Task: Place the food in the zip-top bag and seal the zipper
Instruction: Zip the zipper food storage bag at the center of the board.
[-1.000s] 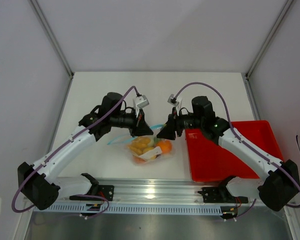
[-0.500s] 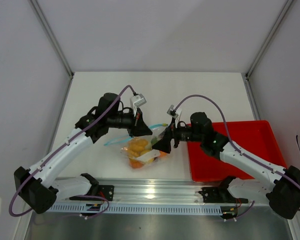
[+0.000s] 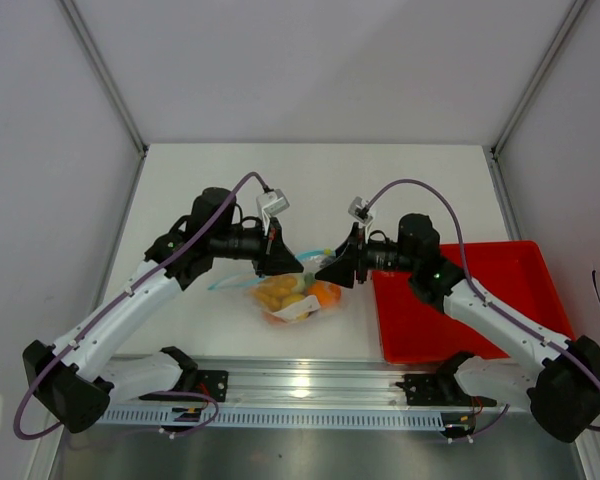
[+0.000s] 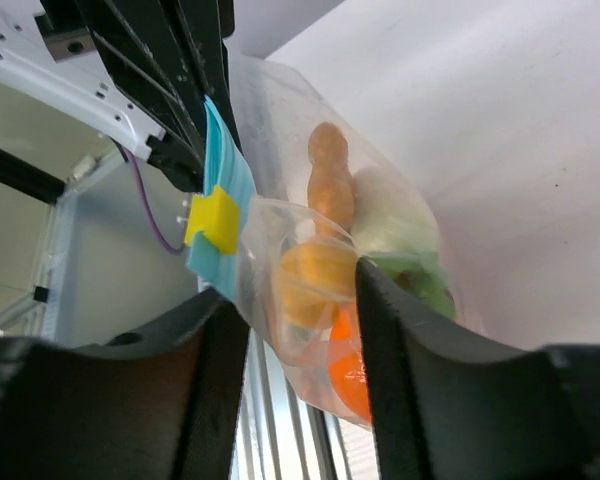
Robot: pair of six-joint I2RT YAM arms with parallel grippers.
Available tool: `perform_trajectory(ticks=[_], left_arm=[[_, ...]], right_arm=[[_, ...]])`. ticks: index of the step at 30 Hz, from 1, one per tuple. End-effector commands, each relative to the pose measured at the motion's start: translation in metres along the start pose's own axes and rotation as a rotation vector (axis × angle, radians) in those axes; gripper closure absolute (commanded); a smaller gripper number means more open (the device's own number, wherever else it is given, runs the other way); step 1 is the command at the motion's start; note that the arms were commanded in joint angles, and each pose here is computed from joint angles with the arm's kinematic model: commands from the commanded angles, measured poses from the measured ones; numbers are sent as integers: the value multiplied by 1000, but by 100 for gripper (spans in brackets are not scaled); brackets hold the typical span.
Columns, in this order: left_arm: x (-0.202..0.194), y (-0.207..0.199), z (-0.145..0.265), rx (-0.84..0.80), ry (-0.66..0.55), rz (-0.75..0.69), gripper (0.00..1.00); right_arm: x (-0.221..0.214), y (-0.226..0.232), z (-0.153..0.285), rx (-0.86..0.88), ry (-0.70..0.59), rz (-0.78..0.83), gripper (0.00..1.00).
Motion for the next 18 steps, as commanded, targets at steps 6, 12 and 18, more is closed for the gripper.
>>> perform_trajectory(ticks=[6,12,18], left_arm=[[7,-12,5,-55,-18,-48,99],[8,-11,5,-36,-21,-37,99],[15,6,0,143,-17,49,92]], right_arm=[[12,1,4,68,-68,40,66],[15,-6,2,68,-63,6,100],[10,-13,-7,51,-60,-93,100]])
Point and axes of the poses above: each gripper's point midway between its finger pads, its own z axis back along the fingers, its own y axis along the line the jaws close on, x = y × z, the point moved 8 cm from there along z, back along the fingers, and after that the axes turned 7 degrees about z, right-handed, at the moved point
